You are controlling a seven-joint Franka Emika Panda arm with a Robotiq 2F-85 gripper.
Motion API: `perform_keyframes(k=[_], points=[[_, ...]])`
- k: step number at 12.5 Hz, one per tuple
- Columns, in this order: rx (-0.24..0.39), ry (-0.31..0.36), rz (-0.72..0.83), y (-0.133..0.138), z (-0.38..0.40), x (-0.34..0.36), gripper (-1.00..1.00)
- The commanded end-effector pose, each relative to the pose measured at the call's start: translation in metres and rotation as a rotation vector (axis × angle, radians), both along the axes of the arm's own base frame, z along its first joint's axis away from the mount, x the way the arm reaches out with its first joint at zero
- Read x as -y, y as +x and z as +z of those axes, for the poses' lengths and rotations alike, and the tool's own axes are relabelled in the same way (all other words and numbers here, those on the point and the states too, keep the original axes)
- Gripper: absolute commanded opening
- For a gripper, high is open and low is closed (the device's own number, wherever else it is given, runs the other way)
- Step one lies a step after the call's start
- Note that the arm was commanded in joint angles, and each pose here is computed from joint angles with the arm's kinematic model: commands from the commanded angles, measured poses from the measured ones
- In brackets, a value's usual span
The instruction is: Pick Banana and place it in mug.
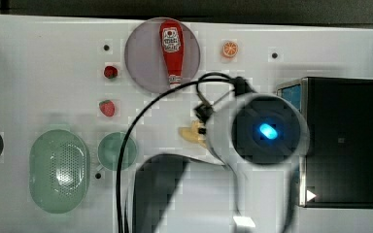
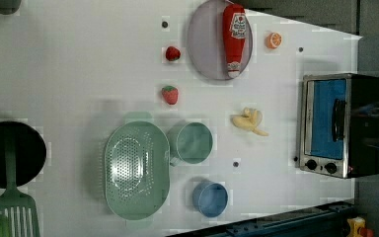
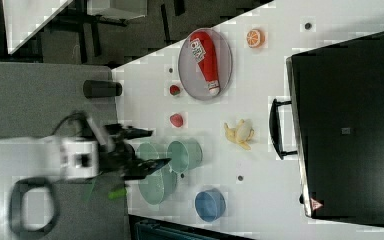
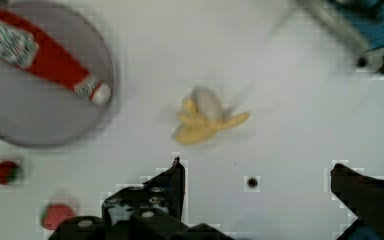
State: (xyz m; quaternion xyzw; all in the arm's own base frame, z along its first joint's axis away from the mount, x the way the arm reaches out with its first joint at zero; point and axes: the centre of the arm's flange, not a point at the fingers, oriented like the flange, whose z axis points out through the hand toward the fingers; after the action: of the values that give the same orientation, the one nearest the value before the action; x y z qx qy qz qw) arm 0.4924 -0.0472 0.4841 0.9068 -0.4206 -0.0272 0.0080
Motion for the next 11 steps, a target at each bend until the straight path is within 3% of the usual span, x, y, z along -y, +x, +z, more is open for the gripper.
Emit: perform_keyframes(k=[1,5,8,11], points=[[-0.023,-0.007,0.121,-0.003,-0.087,-0.024,1.0],[-0.049,-0.006,0.152,-0.011,-0.197,-0.027,1.0],[-0.026,0.001,0.338,-0.007,-0.264,-0.026,1.0],[-0.009,-0.004,0.343,-0.008,-0.305,-0.026,1.0]])
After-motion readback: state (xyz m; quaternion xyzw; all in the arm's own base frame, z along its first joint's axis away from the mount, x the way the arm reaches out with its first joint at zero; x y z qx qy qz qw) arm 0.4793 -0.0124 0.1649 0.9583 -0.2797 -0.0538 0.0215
